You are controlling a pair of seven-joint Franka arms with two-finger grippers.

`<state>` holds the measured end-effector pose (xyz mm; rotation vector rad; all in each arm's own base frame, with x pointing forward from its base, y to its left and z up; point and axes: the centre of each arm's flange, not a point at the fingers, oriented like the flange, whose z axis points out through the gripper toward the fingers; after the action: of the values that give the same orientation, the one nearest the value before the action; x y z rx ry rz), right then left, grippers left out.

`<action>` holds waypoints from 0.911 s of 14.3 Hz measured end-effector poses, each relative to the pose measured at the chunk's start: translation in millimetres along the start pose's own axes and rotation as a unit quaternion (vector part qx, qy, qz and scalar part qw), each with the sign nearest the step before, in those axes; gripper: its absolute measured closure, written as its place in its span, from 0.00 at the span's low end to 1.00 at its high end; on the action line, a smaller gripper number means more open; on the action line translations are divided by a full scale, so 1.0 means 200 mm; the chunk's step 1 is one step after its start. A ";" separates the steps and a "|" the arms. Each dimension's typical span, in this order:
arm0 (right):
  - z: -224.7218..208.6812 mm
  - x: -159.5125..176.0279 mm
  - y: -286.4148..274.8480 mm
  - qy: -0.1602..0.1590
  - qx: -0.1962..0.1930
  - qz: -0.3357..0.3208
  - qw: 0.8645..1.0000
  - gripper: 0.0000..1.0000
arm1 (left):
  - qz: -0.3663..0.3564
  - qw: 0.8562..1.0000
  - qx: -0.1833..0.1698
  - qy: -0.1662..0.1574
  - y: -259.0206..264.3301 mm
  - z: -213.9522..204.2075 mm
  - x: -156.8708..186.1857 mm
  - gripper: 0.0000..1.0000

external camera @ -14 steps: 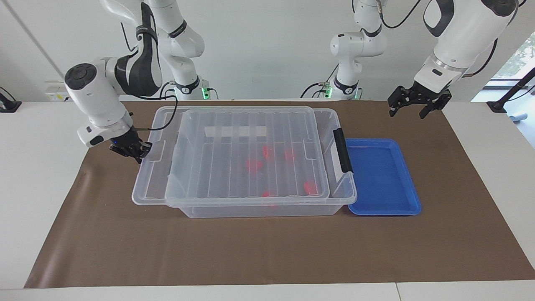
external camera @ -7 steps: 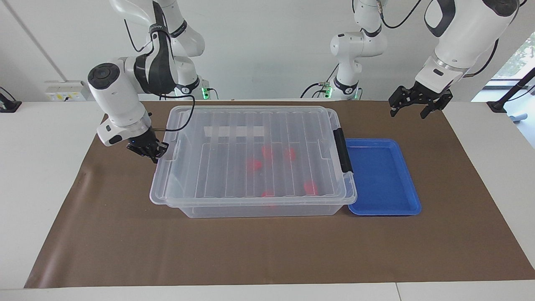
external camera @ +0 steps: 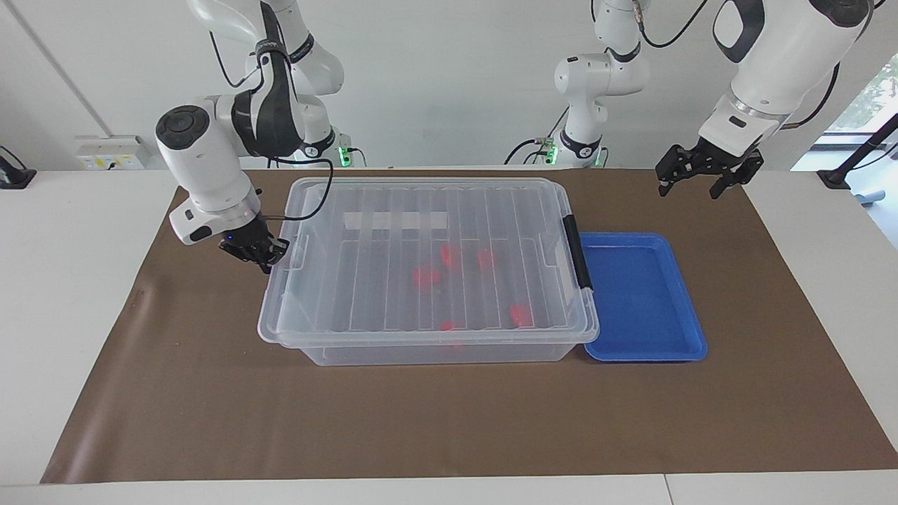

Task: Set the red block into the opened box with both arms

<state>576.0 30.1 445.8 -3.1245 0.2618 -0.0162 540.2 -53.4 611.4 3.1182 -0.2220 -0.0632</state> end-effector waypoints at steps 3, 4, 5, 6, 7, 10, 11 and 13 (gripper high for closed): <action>0.00 0.00 -0.02 0.000 0.000 0.000 1.000 0.99 | -0.008 1.000 -0.001 0.001 -0.01 0.00 0.00 0.00; 0.00 0.00 -0.02 0.000 0.000 0.000 1.000 0.99 | -0.008 1.000 -0.001 0.001 -0.01 0.00 0.00 0.00; 0.00 0.00 -0.02 0.000 0.000 0.000 1.000 0.99 | -0.008 1.000 -0.001 0.002 0.00 0.00 0.00 0.00; 0.00 0.00 -0.02 0.000 0.000 0.000 1.000 0.99 | -0.008 1.000 -0.001 0.002 0.00 0.00 0.00 0.00; -0.01 0.00 -0.02 -0.001 0.000 0.000 1.000 0.99 | -0.008 1.000 -0.001 0.002 0.00 0.00 0.00 0.00; -0.16 0.01 0.02 -0.015 -0.004 0.007 1.000 0.72 | -0.008 1.000 -0.001 0.002 -0.01 0.00 0.00 0.00; -0.25 0.02 0.04 -0.016 -0.005 0.007 1.000 0.59 | -0.008 1.000 -0.001 0.002 -0.01 0.00 0.00 0.00; -0.47 0.02 0.06 -0.014 -0.005 0.008 1.000 0.40 | -0.008 1.000 -0.001 0.002 -0.01 0.00 0.00 0.00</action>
<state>577.9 17.4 540.4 -3.1297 0.2872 0.0291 540.7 -52.3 611.6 3.1181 -0.1958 -0.0585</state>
